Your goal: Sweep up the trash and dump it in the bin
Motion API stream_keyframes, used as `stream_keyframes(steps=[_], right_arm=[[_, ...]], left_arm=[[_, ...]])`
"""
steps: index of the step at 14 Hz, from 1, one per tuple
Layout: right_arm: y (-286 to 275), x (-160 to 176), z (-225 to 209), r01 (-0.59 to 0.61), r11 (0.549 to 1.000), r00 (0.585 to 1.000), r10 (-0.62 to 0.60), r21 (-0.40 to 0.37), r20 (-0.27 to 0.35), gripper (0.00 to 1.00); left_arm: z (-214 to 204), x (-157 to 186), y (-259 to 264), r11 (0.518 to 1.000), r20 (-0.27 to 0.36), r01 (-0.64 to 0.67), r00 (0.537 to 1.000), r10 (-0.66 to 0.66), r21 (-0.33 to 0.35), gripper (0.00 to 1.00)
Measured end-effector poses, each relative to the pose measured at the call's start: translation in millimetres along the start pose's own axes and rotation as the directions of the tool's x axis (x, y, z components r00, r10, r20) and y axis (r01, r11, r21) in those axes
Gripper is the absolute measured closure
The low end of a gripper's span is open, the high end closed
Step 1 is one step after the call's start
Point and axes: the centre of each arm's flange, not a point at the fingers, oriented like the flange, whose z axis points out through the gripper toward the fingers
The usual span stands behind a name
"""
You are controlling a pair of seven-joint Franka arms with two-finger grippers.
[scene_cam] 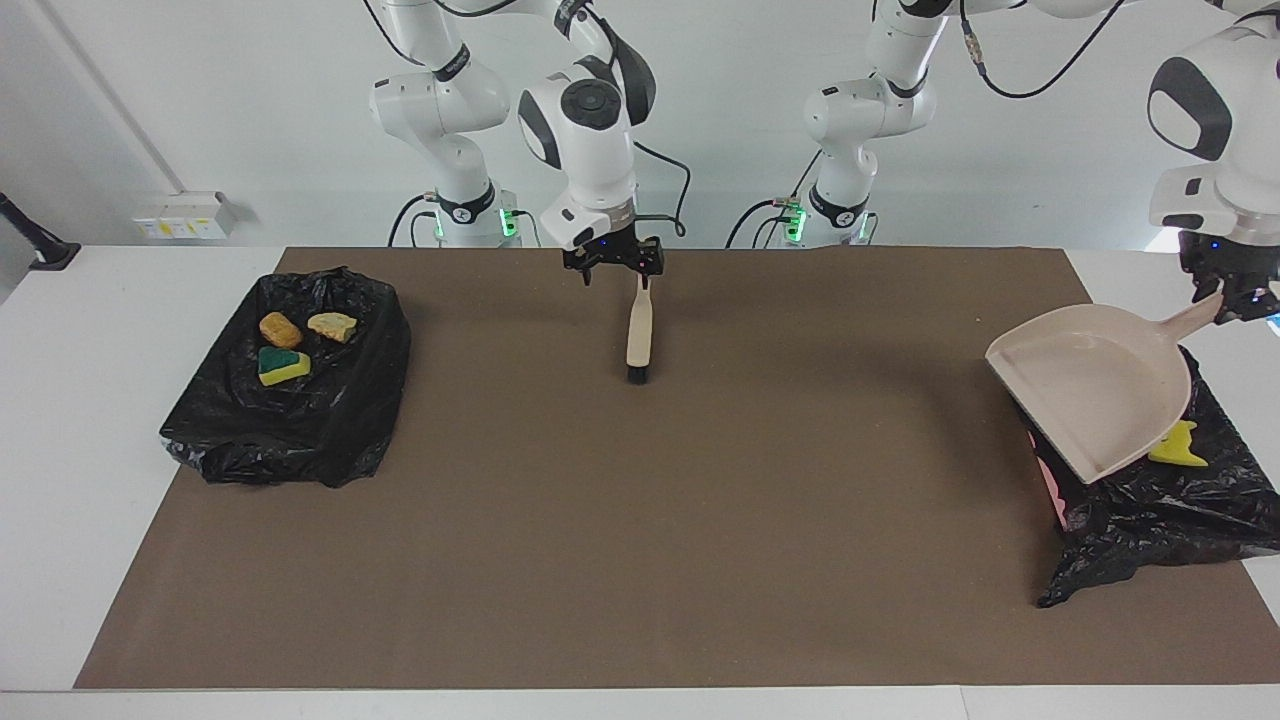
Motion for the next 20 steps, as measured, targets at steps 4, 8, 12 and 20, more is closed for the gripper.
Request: stream_keyframes(steps=[4, 8, 12, 20], right_arm=[[52, 55, -47, 0.012, 1.0, 0.995, -0.012, 0.002, -0.104, 0.0], [69, 76, -110, -0.013, 1.0, 0.982, 0.014, 0.004, -0.186, 0.0], [85, 73, -180, -0.047, 0.999, 0.979, 0.044, -0.014, -0.199, 0.0], [242, 82, -278, -0.161, 0.987, 0.97, 0.154, -0.019, -0.186, 0.0]], left_arm=[[23, 87, 16, 0.973, -0.115, 0.214, 0.968, -0.223, -0.086, 0.68], [26, 158, 35, 0.897, -0.186, 0.409, 0.88, -0.436, -0.169, 0.68], [9, 271, 70, 0.803, -0.235, 0.553, 0.769, -0.594, -0.22, 0.68], [-13, 460, 168, 0.506, -0.228, 0.757, 0.452, -0.862, -0.414, 0.68]])
